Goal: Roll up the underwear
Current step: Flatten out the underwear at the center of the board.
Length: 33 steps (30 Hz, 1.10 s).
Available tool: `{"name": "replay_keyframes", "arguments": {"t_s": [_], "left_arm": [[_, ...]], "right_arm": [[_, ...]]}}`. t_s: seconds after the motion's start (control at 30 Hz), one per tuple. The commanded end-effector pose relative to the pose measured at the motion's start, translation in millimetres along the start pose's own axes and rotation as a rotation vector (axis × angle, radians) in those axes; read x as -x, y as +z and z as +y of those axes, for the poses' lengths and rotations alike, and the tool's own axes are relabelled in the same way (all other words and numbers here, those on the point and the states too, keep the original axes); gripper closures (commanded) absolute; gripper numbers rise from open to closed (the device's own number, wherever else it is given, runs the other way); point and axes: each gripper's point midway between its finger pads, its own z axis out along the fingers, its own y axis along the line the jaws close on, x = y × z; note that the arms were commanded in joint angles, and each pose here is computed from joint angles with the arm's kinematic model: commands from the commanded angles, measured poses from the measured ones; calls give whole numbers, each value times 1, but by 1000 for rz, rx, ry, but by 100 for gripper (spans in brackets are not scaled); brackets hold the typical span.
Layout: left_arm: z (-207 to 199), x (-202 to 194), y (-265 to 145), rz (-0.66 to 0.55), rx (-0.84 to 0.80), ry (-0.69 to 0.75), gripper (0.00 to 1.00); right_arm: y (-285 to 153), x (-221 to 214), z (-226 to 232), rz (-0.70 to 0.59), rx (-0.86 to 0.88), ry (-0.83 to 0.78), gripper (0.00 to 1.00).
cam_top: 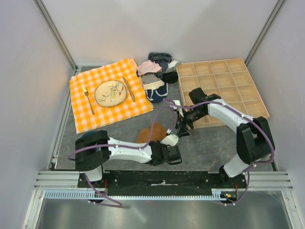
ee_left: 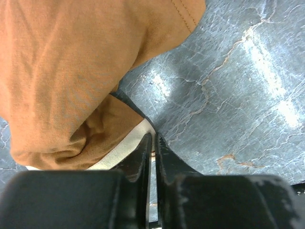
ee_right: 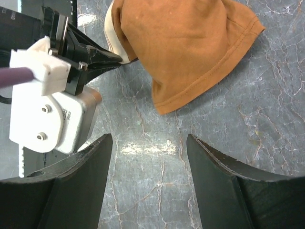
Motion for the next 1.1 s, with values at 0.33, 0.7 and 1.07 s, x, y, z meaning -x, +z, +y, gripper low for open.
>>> {"name": "replay_keyframes", "arguments": {"t_s": [0.33,0.7,1.07], "left_arm": [[9,-16,-17,14,-139,-57,98],[18,1,-53,-118,-418,-217,98],[27,9,-64,-179,-516,-300,98]], "right_arm": [[8,-6,14,2,103,-132,29],[46,-1,-5,47,-31,-78,32],[99,-9,4,96,-3,37,34]]}}
